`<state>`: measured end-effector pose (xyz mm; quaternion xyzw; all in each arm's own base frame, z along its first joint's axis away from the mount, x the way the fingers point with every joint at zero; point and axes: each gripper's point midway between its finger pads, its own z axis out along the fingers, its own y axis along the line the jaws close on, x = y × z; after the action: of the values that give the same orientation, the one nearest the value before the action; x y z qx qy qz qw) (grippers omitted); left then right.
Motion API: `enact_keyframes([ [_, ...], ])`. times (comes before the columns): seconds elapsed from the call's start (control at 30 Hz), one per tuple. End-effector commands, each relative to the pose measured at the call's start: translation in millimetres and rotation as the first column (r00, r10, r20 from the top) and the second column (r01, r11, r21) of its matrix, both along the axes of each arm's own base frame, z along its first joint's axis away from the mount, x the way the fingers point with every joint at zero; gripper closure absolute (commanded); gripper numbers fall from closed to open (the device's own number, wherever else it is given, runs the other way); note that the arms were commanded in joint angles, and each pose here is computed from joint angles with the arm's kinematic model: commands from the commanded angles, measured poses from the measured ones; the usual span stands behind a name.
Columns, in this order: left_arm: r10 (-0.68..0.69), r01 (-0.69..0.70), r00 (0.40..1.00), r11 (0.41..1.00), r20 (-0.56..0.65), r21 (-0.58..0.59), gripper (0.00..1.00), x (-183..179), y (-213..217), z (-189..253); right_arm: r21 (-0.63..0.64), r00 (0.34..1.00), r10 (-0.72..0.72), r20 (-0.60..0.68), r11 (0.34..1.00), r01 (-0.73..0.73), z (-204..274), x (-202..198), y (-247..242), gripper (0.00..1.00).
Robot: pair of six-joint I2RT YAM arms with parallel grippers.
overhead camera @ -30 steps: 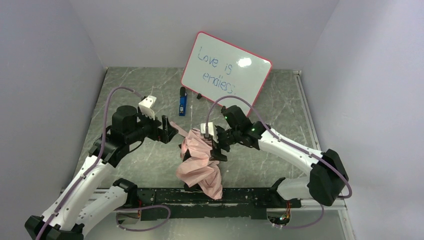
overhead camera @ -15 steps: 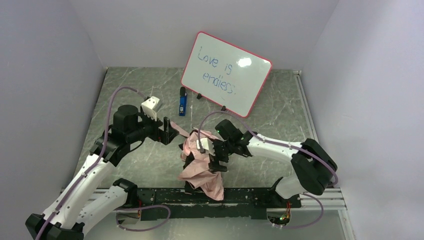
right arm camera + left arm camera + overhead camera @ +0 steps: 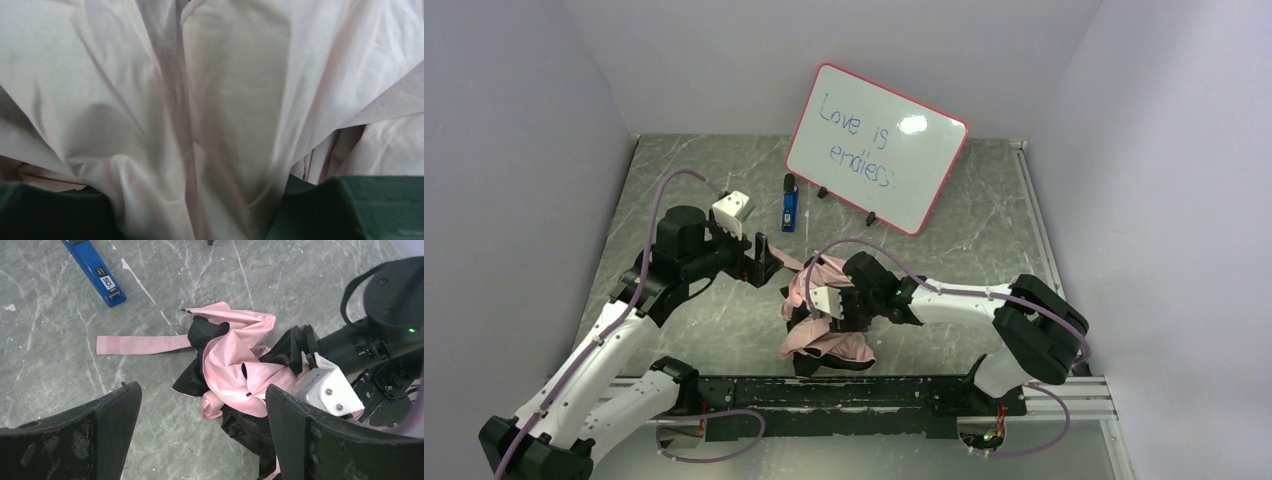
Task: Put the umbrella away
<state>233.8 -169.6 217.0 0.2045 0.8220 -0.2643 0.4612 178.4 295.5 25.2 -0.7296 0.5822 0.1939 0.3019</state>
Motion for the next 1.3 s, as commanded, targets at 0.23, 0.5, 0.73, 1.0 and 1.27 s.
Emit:
enact_keyframes([
  [0.23,-0.151,0.157,0.985,0.985,0.081,-0.072,0.03,6,-29,21,-0.053,0.979,-0.016,0.205,0.998,0.027,-24,-15,-15,0.7],
  [0.5,-0.29,0.29,0.957,0.956,0.009,-0.053,0.12,-15,-54,-10,-0.056,0.876,-0.019,0.481,0.997,0.052,-17,-6,-18,0.76],
  [0.73,-0.355,0.352,0.935,0.92,-0.012,0.173,0.09,-34,-57,-46,-0.041,0.79,-0.024,0.613,0.997,0.062,-10,-5,-22,0.76],
  [1.0,-0.5,0.476,0.865,0.847,0.051,0.236,0.03,-50,-60,-40,-0.034,0.79,-0.007,0.613,0.999,0.035,-11,-15,-18,0.75],
  [1.27,-0.676,0.585,0.71,0.722,0.197,0.369,0.02,-54,-64,-26,-0.021,0.792,-0.006,0.611,1.0,0.023,-10,-19,-16,0.74],
])
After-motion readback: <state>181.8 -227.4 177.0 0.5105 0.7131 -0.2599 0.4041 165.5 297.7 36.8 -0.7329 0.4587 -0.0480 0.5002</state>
